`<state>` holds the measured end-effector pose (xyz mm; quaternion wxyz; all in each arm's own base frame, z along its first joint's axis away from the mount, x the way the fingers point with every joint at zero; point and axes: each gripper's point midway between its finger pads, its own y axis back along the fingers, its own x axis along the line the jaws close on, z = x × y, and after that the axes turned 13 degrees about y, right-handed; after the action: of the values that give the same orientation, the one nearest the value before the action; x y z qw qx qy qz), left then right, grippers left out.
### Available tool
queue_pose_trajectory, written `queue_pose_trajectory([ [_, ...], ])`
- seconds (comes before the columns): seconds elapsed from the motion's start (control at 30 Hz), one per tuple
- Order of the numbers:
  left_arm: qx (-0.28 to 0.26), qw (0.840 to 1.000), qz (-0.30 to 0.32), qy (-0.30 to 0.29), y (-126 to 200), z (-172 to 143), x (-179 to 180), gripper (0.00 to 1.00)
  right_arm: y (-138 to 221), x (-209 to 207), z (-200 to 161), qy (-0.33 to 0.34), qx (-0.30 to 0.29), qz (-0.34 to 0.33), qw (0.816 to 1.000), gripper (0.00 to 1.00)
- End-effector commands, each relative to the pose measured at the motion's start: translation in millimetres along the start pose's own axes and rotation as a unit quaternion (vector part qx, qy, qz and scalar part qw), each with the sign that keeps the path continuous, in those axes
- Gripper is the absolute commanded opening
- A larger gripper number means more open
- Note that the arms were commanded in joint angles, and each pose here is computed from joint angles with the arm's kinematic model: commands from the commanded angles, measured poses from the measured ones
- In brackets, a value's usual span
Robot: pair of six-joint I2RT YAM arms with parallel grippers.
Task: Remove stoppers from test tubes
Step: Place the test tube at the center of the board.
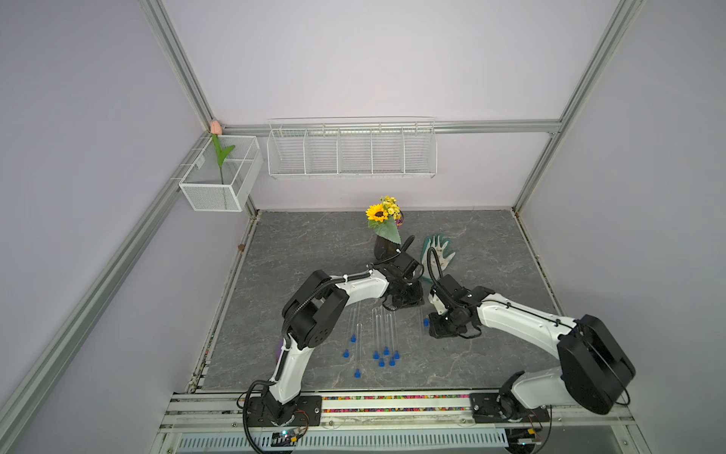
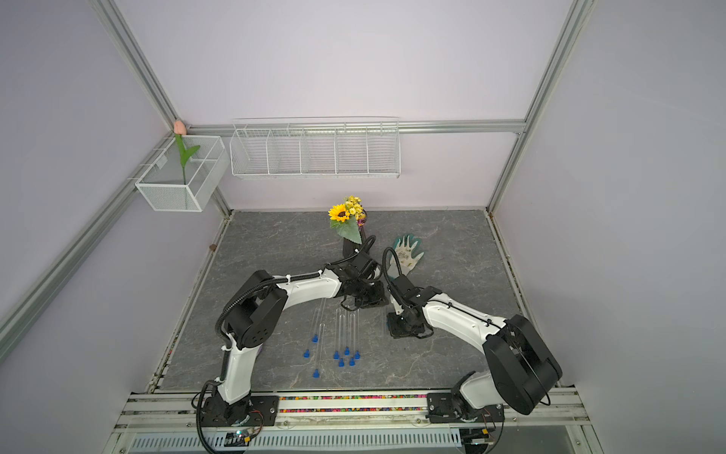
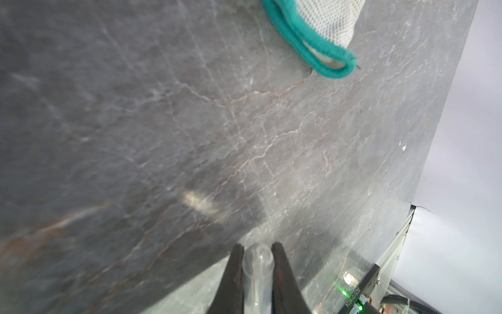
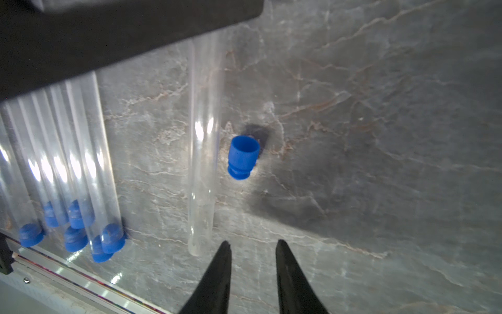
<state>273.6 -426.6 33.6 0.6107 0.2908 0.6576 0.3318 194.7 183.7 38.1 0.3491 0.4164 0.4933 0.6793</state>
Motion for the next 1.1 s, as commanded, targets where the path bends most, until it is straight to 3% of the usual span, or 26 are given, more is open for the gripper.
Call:
queue_pose_trajectory([
  [0.0,-0.006,1.000,0.017,0.004,-13,1,11,0.00,7,4,6,0.000,-0.007,0.010,1.000,0.40],
  [0.13,-0.003,1.000,0.022,0.006,-18,1,16,0.07,13,2,7,0.001,-0.017,0.002,1.000,0.52],
  [0.3,0.001,1.000,0.027,0.007,-23,0,20,0.15,19,-2,6,0.001,-0.030,-0.007,1.000,0.60],
  [0.7,-0.001,0.999,0.038,0.008,-22,0,25,0.40,35,0,8,0.010,-0.083,0.000,0.996,0.71],
  [1.07,-0.017,0.999,0.033,-0.005,1,1,13,0.48,54,-5,9,0.002,-0.132,-0.012,0.991,0.77],
])
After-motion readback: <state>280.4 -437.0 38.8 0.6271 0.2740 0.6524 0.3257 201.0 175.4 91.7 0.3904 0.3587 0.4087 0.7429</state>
